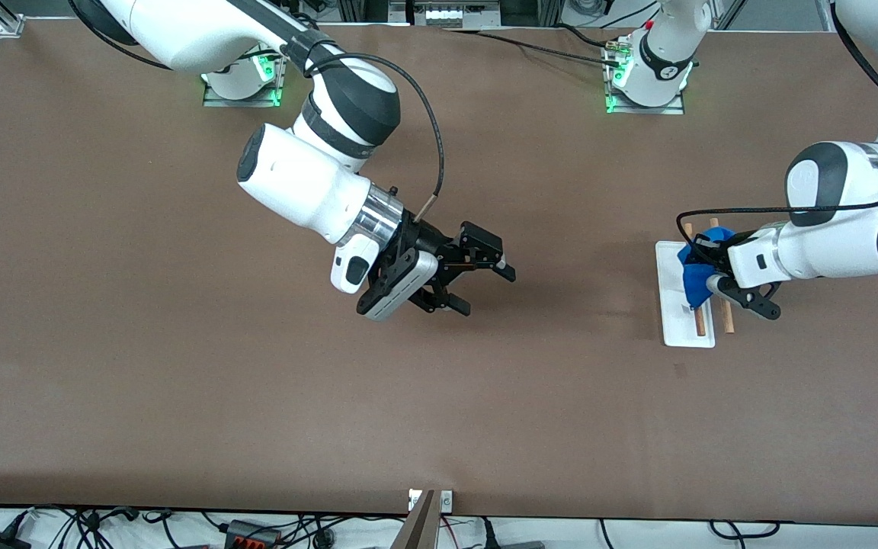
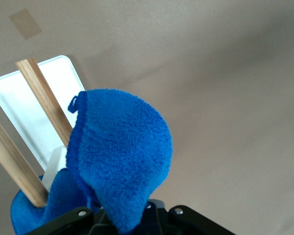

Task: Pass towel and hang on rack
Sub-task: 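Lower the towel with the left gripper onto the wooden dowels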

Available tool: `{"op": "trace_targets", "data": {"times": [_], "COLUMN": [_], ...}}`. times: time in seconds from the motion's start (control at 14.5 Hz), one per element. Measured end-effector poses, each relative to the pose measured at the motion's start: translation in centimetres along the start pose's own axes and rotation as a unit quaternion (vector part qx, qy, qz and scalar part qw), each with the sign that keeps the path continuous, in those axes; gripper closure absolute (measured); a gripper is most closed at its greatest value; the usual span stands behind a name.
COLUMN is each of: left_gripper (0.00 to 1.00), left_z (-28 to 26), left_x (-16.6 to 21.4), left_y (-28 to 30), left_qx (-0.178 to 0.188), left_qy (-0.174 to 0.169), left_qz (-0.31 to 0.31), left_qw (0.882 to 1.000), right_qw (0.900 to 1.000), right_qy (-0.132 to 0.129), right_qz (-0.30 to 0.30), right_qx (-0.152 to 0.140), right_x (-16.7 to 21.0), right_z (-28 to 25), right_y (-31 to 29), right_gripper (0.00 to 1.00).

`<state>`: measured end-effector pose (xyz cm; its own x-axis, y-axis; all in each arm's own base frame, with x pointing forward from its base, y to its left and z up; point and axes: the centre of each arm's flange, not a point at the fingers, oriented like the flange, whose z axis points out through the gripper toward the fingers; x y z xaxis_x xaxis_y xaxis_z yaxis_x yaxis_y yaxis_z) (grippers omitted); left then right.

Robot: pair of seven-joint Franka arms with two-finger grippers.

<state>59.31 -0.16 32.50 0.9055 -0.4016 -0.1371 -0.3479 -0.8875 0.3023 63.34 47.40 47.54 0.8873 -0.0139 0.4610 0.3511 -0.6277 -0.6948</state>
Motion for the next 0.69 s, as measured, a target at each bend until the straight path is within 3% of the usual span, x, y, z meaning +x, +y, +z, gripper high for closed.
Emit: {"op": "trace_targets", "data": {"times": [0.48, 0.69], "left_gripper": [0.95, 0.95], "left_z": [1.9, -0.2], "left_x": [0.2, -0.6], "left_y": [-1.8, -2.1], "left_qx": [0.024, 0.004], "left_qy": [0.004, -0.034], "left_qz": [0.003, -0.002], "left_qw": [1.000, 0.999], "right_qw": [1.000, 1.000], "right_qy": [0.000, 0.000], "right_qz": [0.000, 0.000], "right_qx": [0.000, 0.000], "right_x": [0.0, 0.0], "right_z": [0.0, 0.0], "right_y": [0.0, 0.1], "right_gripper": [0.00, 0.00]}}
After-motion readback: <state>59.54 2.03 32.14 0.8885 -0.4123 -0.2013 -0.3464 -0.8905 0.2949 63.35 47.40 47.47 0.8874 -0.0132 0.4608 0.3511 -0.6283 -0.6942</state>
